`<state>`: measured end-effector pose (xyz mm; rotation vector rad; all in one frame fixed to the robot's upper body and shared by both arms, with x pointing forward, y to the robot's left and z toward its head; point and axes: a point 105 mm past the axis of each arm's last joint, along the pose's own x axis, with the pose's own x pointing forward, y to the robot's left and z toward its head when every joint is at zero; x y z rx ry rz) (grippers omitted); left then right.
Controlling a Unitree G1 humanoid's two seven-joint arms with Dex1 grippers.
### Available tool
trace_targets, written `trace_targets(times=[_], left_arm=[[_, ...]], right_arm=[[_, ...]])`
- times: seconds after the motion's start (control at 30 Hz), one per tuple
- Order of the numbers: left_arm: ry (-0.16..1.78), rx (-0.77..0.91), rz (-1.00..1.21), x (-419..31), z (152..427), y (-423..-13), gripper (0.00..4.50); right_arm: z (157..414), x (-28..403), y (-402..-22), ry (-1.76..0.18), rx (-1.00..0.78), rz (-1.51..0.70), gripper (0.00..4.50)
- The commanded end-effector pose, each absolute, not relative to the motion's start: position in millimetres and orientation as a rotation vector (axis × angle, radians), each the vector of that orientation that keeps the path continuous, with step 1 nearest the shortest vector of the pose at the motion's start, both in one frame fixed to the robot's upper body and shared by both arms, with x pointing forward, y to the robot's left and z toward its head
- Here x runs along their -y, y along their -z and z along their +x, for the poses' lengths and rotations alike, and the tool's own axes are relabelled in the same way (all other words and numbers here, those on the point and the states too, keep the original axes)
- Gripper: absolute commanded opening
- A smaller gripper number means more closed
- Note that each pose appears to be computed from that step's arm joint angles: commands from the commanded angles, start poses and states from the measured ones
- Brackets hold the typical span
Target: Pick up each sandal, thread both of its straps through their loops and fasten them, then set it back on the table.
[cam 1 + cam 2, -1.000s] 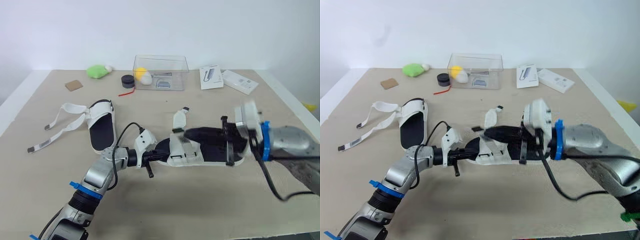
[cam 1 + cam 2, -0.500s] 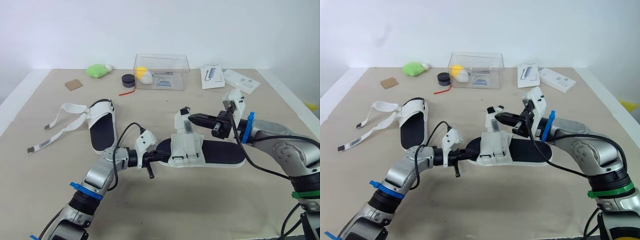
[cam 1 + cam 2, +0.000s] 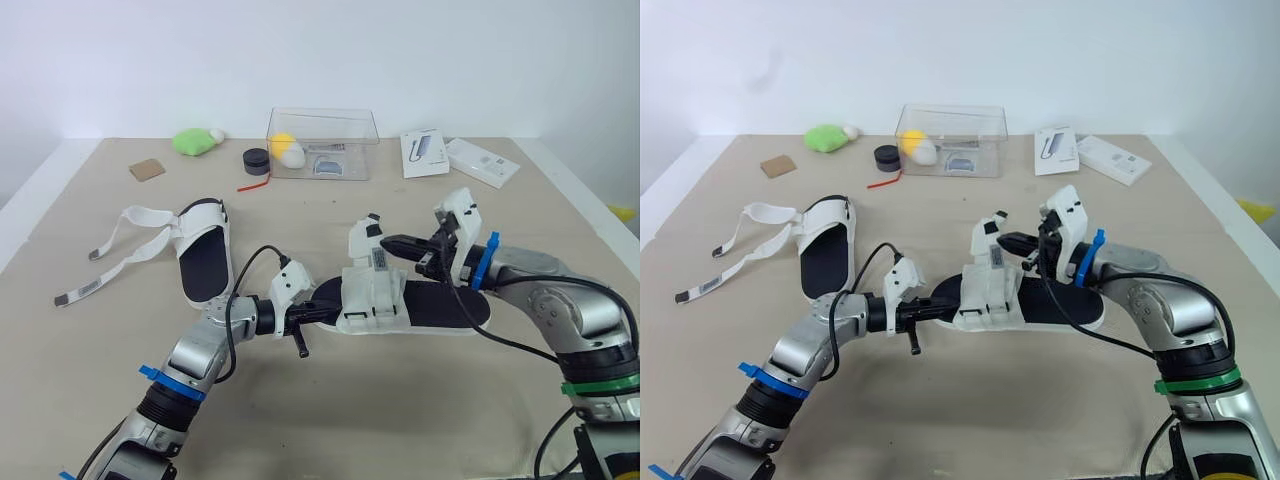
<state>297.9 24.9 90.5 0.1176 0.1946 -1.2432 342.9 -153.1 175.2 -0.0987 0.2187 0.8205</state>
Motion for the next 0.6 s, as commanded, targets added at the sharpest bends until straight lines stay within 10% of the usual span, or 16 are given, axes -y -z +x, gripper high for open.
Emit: trace_targets(times=[0.03,0.6], left_arm=[[1.240,-0.306,0.115,-26.0,291.4,-65.3,0.00],[1.238,-0.302,0.114,-25.5,293.2,-65.8,0.00]], right_arm=[[348.5,164.3,-186.9,-0.763,-0.178,-0.109,0.03],[348.6,187.6,-140.2,-0.637,-0.341,-0.252,0.03]])
